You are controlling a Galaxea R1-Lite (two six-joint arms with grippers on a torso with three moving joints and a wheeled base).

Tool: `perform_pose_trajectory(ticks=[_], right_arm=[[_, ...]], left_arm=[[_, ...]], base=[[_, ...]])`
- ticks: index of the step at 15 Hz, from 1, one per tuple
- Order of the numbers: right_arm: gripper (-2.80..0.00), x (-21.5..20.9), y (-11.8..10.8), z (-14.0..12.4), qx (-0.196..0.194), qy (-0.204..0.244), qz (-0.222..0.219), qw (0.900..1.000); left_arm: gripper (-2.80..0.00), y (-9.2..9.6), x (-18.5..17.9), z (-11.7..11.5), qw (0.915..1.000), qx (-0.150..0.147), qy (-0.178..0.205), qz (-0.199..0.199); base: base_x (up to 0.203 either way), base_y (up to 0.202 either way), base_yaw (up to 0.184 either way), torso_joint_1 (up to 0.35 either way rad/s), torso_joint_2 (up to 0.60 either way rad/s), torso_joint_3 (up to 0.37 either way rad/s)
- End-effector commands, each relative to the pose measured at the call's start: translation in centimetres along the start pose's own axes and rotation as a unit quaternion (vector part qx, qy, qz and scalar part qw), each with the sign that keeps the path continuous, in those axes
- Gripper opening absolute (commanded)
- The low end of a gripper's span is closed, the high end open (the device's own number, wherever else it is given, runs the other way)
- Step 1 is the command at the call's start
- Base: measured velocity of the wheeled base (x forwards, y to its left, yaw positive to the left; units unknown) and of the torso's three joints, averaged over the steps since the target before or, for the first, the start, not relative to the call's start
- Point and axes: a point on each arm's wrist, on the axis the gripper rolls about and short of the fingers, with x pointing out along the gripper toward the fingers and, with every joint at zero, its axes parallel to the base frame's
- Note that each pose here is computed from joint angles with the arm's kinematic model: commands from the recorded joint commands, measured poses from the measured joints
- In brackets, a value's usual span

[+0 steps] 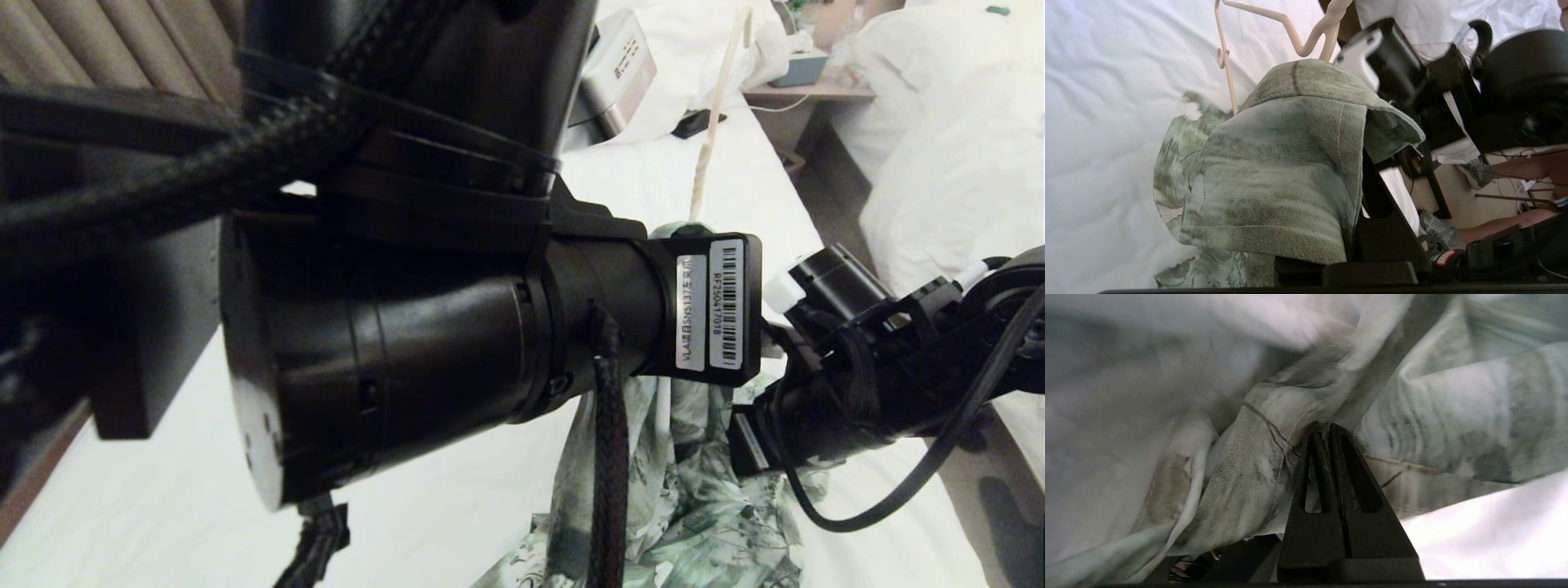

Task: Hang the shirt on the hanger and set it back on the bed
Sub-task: Hook the other side of the shirt onto the hanger

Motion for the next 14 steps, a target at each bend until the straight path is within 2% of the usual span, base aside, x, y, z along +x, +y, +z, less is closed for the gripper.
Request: perform_pose_trajectory(ticks=[1, 4, 5, 8, 10, 13, 14], right_arm=[[-2.80, -0.1, 0.4, -0.9, 0.000, 0.006, -0.005, 1.000], [-2.80, -3.5, -0.1, -1.5, 0.025, -0.034, -0.006, 0.999], [-2.80, -4.7, -0.4, -1.8, 0.033, -0.042, -0.009, 0.999], [-2.80, -7.1, -1.3, -1.9, 0.058, -0.073, -0.016, 0.995], [-2.80, -7.3, -2.0, -1.3, 0.073, -0.083, -0.024, 0.994], [-2.80, -5.8, -2.6, -0.6, 0.080, -0.068, -0.030, 0.994], [-2.80, -5.1, -2.8, 0.0, 0.080, -0.078, -0.027, 0.993]], left_arm=[[-2.80, 0.1, -0.1, -0.3, 0.9999, -0.013, 0.004, 0.002], [-2.80, -0.1, -0.8, -0.5, 0.9971, -0.076, 0.006, -0.005], [-2.80, -0.1, -1.1, -0.7, 0.9963, -0.085, 0.010, -0.005], [-2.80, 0.5, -1.7, -2.5, 0.9948, -0.097, 0.032, 0.006], [-2.80, 0.8, -1.7, -3.3, 0.9941, -0.104, 0.030, 0.006], [-2.80, 0.8, -2.1, -2.8, 0.9937, -0.111, 0.013, -0.002], [-2.80, 0.7, -2.4, -2.3, 0.9935, -0.114, 0.006, -0.005]], base=[[0.000, 0.000, 0.000, 0.000, 0.00, 0.000], [0.000, 0.000, 0.000, 0.000, 0.00, 0.000], [0.000, 0.000, 0.000, 0.000, 0.00, 0.000], [0.000, 0.000, 0.000, 0.000, 0.00, 0.000], [0.000, 0.000, 0.000, 0.000, 0.00, 0.000], [0.000, 0.000, 0.000, 0.000, 0.00, 0.000], [0.000, 0.000, 0.000, 0.000, 0.00, 0.000]])
